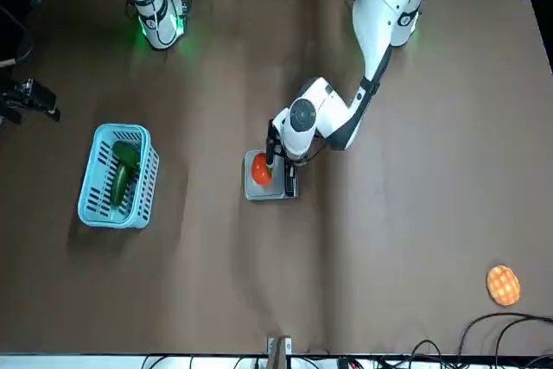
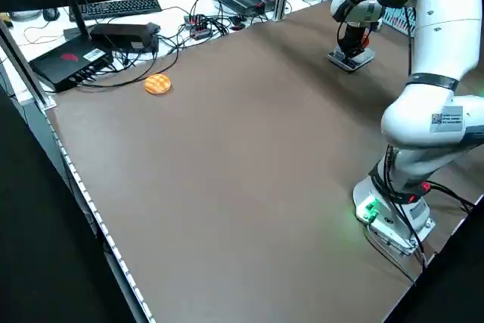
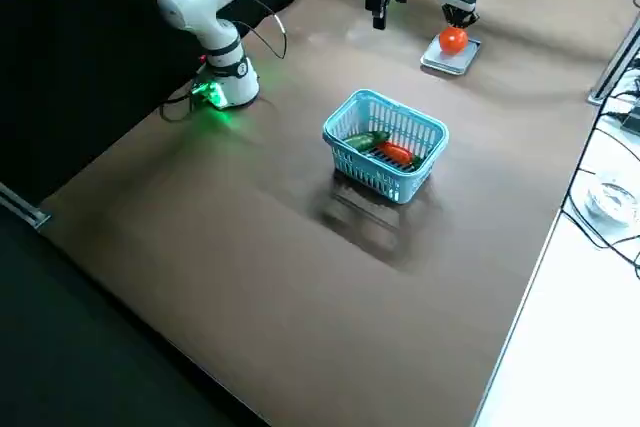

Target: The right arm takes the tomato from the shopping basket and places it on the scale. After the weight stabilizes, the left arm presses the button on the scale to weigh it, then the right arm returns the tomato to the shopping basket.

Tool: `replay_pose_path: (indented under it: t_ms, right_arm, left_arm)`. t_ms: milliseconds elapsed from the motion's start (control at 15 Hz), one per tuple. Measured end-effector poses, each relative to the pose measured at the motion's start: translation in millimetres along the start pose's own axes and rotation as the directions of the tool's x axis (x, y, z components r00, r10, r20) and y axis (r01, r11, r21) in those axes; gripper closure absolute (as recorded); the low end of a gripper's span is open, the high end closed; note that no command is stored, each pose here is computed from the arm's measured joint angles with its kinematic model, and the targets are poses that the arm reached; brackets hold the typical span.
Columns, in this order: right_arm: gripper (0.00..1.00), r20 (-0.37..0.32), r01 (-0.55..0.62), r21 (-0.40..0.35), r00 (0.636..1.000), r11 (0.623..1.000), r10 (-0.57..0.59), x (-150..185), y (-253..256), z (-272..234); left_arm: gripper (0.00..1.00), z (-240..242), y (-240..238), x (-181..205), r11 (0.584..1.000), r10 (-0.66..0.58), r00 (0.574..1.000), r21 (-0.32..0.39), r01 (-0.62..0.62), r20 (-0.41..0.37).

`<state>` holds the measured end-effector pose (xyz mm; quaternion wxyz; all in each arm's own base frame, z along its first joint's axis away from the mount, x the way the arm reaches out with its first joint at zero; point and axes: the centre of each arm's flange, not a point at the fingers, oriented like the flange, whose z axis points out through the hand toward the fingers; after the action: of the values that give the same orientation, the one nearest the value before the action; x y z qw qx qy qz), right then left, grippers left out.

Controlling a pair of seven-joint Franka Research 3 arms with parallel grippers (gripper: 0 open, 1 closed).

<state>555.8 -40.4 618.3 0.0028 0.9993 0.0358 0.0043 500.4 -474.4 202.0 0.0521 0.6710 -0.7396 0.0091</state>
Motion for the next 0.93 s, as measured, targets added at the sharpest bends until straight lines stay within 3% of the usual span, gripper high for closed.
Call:
replay_pose_path:
  t_ms: [933]
  right_arm:
    - [0.0,-0.008,-0.021,-0.004,1.0,1.0,0.021,0.6,2.4,-0.8]
  left_arm:
    - [0.99,3.4,0.6,1.5,1.0,0.004,1.0,-0.001,-0.004,0.002]
